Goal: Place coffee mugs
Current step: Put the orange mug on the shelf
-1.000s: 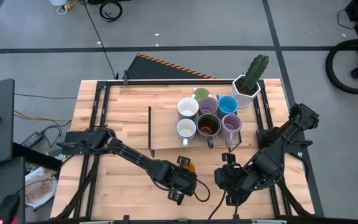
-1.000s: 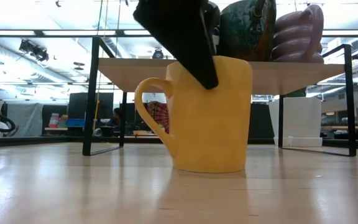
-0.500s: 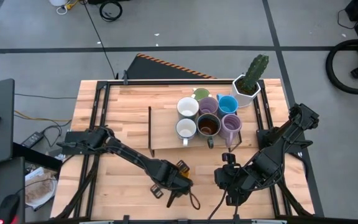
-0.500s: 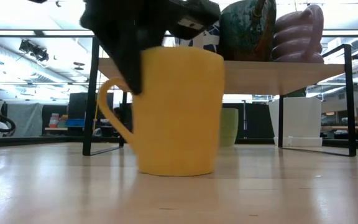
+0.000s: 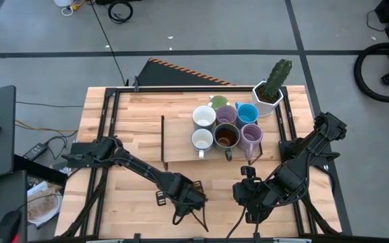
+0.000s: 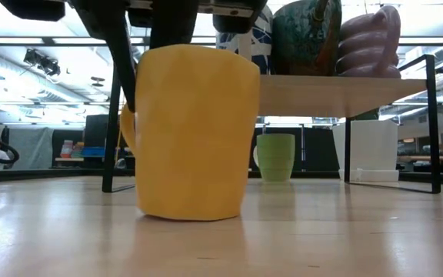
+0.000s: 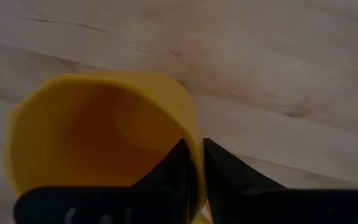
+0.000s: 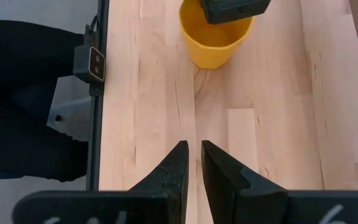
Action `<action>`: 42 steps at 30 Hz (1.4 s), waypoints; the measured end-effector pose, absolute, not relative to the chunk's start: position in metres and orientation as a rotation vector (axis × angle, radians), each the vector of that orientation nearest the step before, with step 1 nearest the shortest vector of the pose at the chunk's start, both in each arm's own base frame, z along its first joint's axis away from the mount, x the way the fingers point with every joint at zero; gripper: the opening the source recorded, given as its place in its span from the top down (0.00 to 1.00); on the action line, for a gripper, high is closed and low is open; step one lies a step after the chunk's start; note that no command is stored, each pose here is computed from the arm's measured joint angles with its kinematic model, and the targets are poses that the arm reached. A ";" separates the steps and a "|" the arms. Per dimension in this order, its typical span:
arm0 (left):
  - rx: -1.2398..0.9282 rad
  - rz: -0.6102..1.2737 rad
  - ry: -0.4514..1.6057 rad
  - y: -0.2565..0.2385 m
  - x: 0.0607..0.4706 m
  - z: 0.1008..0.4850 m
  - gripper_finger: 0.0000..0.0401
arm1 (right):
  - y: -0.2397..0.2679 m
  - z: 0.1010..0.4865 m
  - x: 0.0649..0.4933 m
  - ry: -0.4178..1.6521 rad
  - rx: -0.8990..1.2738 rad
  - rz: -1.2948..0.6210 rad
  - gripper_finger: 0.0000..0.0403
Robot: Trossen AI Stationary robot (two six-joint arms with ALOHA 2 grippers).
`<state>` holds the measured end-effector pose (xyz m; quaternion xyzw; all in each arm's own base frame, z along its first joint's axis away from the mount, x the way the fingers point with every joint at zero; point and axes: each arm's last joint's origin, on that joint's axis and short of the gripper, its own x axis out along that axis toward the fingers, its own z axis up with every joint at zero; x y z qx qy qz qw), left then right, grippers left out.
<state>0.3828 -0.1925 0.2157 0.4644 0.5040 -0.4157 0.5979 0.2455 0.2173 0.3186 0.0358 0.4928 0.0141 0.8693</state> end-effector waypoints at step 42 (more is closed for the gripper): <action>-0.141 -0.108 1.142 -0.210 0.412 0.240 0.56 | 0.217 0.319 0.245 1.027 0.076 0.024 0.87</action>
